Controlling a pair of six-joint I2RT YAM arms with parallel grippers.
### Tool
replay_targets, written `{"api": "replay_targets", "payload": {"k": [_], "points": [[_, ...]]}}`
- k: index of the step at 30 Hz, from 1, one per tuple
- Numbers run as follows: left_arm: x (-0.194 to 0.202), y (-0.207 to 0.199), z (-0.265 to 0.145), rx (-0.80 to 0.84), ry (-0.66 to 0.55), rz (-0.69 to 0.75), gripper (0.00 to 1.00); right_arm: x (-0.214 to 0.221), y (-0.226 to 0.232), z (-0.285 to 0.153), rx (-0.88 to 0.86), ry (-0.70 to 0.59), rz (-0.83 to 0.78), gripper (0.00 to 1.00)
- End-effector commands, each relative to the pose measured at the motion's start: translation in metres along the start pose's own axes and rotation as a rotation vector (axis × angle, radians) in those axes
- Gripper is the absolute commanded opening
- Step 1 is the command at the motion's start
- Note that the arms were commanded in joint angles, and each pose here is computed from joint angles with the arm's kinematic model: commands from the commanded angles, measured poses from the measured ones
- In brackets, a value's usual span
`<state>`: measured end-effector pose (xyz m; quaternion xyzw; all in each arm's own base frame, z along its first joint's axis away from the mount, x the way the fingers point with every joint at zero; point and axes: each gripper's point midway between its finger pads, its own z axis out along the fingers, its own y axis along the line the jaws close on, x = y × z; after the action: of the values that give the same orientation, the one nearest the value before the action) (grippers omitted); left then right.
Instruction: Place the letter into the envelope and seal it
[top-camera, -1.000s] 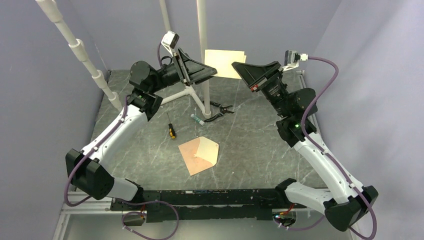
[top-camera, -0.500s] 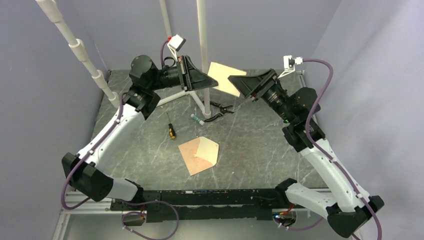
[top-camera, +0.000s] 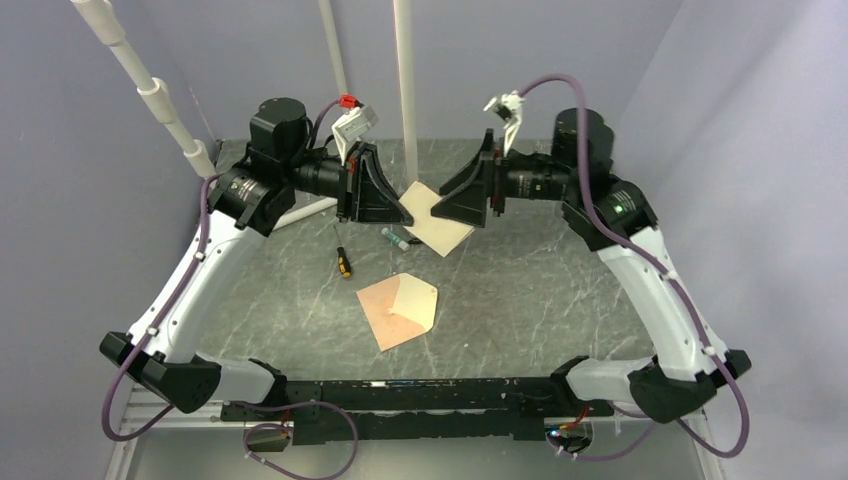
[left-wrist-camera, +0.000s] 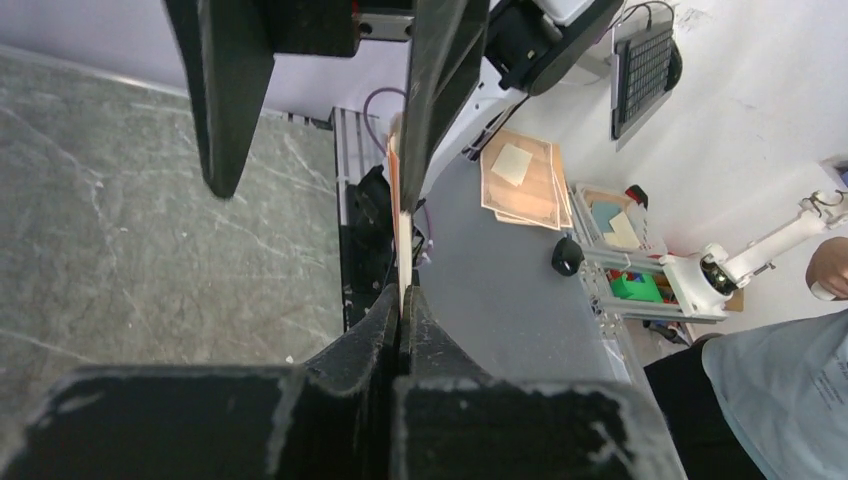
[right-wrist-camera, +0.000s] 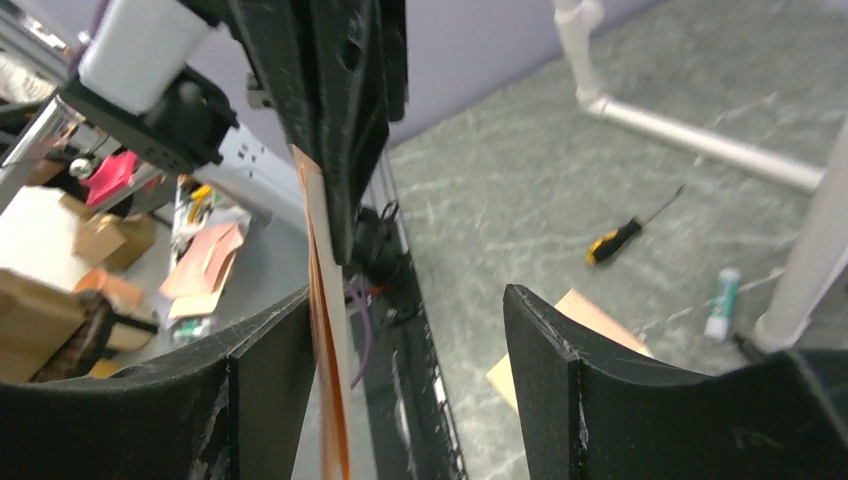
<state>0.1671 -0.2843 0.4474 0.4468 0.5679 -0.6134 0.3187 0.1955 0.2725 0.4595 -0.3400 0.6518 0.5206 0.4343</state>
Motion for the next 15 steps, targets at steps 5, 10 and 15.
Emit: {"api": "replay_targets", "payload": {"k": [5,10,15], "points": [[0.018,0.005,-0.002,-0.007,0.062,0.029,0.02,0.034,0.010,0.003,-0.135,0.139,0.053,0.55],[0.018,0.007,-0.003,-0.018,0.061,0.051,0.03,0.035,0.013,0.005,-0.170,0.165,0.056,0.25],[0.009,0.022,-0.003,-0.116,0.038,0.077,0.10,0.031,0.018,0.005,-0.198,0.159,0.060,0.00]]}}
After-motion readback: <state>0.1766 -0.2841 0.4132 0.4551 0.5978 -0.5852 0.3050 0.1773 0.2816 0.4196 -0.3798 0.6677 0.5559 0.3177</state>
